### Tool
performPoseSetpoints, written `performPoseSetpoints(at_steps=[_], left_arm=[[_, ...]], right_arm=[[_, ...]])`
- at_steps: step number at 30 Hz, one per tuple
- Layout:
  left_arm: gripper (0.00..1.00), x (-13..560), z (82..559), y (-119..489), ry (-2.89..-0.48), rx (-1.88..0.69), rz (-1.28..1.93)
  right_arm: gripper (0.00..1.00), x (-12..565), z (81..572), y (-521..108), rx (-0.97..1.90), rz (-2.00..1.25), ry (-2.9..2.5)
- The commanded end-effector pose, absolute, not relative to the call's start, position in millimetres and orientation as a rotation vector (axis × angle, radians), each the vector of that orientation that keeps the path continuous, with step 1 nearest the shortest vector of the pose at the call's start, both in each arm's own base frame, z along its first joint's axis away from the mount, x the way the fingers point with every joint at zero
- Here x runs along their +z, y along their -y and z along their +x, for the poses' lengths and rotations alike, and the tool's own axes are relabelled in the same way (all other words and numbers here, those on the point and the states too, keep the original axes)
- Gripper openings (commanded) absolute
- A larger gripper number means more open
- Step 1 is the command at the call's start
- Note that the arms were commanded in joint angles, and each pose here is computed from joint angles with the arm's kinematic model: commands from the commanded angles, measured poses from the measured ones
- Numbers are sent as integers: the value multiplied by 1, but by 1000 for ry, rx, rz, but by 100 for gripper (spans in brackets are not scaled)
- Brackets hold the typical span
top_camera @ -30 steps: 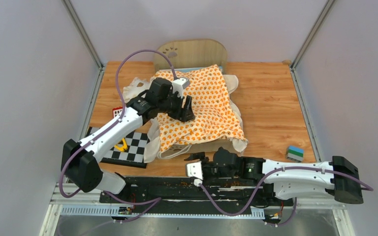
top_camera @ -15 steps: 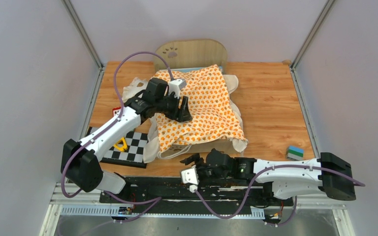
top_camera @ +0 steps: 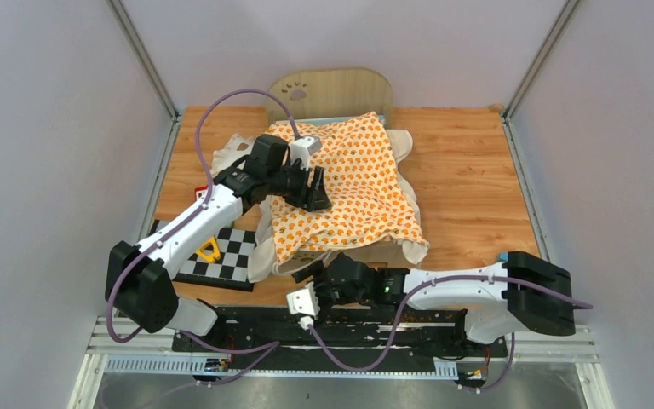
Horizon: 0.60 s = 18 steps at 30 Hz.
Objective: Set up the pet bed
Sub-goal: Adjust the mattress on the bed frame.
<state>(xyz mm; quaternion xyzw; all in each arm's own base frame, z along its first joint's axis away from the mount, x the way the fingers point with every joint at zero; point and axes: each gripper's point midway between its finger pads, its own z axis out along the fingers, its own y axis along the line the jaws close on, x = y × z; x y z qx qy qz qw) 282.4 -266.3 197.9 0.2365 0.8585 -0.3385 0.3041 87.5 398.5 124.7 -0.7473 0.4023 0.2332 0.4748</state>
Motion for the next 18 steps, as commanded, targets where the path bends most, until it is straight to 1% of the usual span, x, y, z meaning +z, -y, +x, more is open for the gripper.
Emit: performPoseSetpoints(at_steps=[1,12,18], left_arm=[[70,200,280,265,-2249,-912,667],[68,193,280,268,-2268,-924,693],[66,179,286,266,-2320,-891,681]], right_arm=[[71,152,106,-429,572,-1739,-914],[68,125,142,-439,592,-1719,-996],[64,96,140,-437,639,-1754,-1080]])
